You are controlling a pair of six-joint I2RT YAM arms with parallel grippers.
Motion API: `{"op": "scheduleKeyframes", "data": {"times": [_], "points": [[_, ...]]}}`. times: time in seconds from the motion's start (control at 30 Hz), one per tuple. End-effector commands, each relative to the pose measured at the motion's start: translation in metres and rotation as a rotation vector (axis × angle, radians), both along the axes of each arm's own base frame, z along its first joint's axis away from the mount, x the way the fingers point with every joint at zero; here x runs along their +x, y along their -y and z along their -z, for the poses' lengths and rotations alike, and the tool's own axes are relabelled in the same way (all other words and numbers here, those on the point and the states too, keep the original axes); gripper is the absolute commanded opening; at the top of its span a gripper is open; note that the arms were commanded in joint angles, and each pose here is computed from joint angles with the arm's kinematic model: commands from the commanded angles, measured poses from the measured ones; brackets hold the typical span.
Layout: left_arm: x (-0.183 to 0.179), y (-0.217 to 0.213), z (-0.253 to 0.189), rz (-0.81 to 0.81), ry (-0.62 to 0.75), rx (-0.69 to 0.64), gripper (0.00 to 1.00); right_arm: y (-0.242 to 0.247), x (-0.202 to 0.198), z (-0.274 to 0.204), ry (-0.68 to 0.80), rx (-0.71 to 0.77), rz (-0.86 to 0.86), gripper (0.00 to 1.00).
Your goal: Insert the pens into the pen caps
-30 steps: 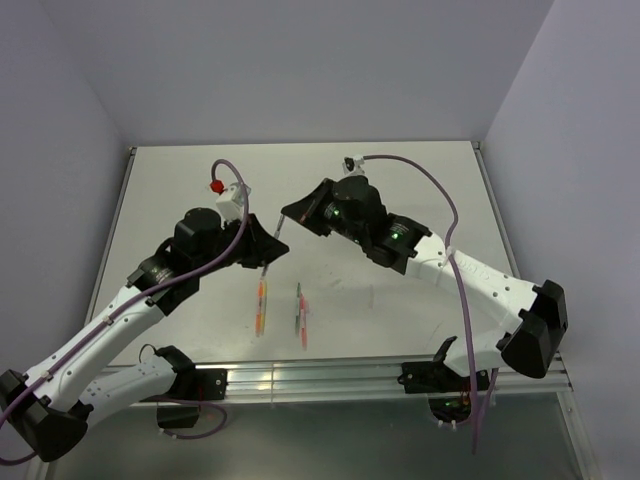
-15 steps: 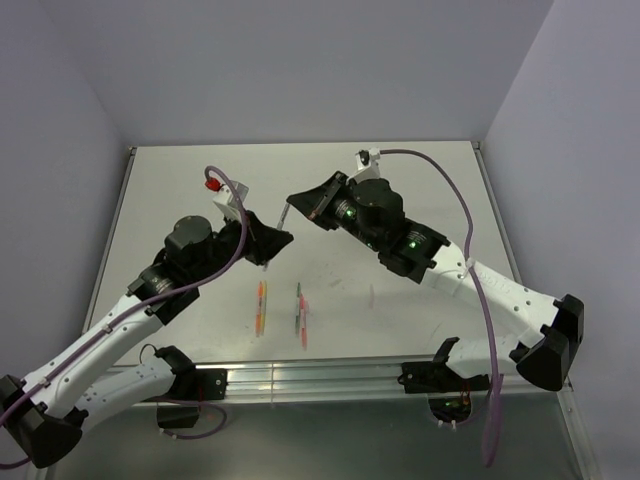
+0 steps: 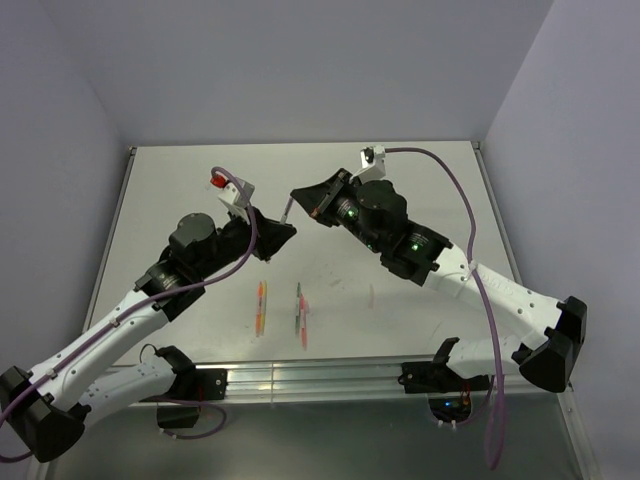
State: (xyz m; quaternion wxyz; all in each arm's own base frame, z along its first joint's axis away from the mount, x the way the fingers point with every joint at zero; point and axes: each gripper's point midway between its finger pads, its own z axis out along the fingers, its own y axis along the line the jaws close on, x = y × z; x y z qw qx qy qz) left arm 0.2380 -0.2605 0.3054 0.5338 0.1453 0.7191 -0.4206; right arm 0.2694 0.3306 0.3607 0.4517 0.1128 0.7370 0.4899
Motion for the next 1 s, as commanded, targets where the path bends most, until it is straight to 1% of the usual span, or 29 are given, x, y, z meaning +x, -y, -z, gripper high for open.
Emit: {"op": "scheduleKeyframes", "data": {"times": [0.0, 0.5, 0.97], "points": [[0.034, -0.019, -0.055, -0.183, 0.151, -0.091, 0.0, -0.027, -0.058, 0.005, -0.035, -0.006, -0.235, 0.0], [0.036, -0.023, -0.077, -0.193, 0.206, -0.088, 0.0, -0.04, -0.077, 0.015, -0.038, -0.068, -0.309, 0.0], [0.036, -0.024, -0.092, -0.197, 0.253, -0.091, 0.0, -0.051, -0.09, 0.014, -0.039, -0.07, -0.36, 0.0]]}}
